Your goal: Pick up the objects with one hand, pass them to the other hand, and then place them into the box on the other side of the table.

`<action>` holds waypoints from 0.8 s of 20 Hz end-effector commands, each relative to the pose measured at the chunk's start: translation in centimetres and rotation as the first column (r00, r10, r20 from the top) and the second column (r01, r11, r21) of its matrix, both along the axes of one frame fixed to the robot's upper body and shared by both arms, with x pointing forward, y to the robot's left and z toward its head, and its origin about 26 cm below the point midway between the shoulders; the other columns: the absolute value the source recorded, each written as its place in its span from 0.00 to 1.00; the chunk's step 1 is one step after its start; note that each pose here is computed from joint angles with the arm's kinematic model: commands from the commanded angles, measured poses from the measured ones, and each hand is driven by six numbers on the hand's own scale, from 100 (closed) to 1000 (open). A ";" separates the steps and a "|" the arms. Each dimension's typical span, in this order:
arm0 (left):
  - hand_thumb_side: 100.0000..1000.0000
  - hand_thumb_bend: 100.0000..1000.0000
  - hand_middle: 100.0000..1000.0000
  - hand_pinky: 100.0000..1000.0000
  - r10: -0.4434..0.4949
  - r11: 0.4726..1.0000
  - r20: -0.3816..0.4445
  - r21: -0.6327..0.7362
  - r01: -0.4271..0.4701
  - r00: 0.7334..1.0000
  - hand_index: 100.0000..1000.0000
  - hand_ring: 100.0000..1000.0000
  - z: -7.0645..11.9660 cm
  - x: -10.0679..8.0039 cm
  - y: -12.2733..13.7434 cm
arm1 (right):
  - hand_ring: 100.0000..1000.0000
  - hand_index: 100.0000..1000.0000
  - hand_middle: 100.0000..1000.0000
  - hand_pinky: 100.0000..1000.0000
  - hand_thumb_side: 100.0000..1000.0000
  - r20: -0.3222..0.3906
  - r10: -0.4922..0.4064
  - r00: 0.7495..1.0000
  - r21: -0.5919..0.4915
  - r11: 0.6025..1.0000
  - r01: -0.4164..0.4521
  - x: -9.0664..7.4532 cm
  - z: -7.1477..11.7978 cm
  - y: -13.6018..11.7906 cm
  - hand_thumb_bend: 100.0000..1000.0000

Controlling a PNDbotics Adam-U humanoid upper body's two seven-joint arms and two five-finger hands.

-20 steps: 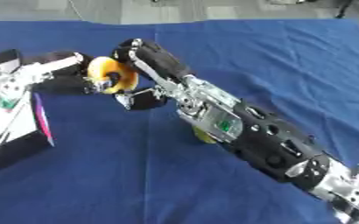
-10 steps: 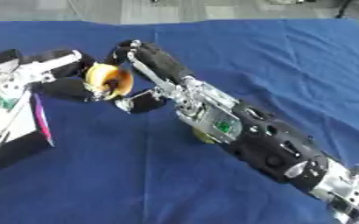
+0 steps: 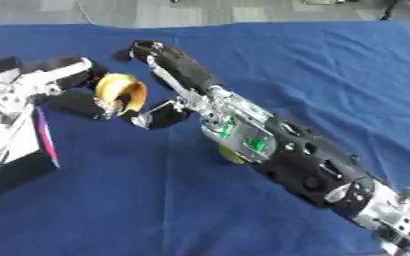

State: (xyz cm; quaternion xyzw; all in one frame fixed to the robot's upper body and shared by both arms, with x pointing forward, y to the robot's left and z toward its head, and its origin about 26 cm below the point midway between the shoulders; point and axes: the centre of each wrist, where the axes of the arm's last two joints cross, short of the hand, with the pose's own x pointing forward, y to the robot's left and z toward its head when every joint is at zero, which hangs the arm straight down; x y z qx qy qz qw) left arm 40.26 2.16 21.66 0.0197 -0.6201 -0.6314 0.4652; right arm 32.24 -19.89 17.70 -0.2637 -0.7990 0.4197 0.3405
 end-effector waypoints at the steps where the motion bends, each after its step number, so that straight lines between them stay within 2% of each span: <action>1: 0.17 0.00 0.51 0.80 0.024 1.000 0.049 0.003 -0.024 0.999 0.31 0.68 1.1 0.4 0.9 | 0.82 0.80 0.70 0.75 0.05 0.035 -0.009 0.999 0.009 1.000 0.009 0.0 1.1 -0.4 0.43; 11: 0.14 0.00 0.51 0.80 0.069 0.997 0.098 -0.031 -0.067 0.993 0.31 0.68 2.1 1.0 3.0 | 0.83 0.80 0.71 0.75 0.05 0.036 -0.008 0.999 0.021 1.000 0.007 -0.2 1.1 -0.8 0.43; 13: 0.13 0.00 0.51 0.80 0.103 0.994 0.120 -0.030 -0.100 0.987 0.31 0.69 2.5 1.5 4.5 | 0.83 0.81 0.72 0.75 0.05 0.038 -0.004 0.999 0.021 1.000 0.003 -0.3 1.2 -0.9 0.42; 14: 0.13 0.00 0.52 0.80 0.119 0.993 0.131 -0.030 -0.116 0.984 0.32 0.69 2.7 1.7 5.2 | 0.83 0.81 0.72 0.75 0.10 0.039 -0.001 0.999 0.023 1.000 0.000 -0.4 1.3 -0.9 0.38; 15: 0.13 0.00 0.51 0.80 0.136 0.991 0.152 -0.022 -0.134 0.979 0.31 0.69 2.8 1.9 5.9 | 0.83 0.81 0.72 0.75 0.05 0.040 0.002 0.999 0.024 1.000 -0.003 -0.5 1.4 -1.0 0.42; 16: 0.13 0.00 0.51 0.80 0.156 0.988 0.156 -0.029 -0.153 0.975 0.31 0.69 3.0 2.2 6.7 | 0.83 0.81 0.72 0.75 0.05 0.041 0.005 0.999 0.026 1.000 -0.006 -0.6 1.5 -1.0 0.42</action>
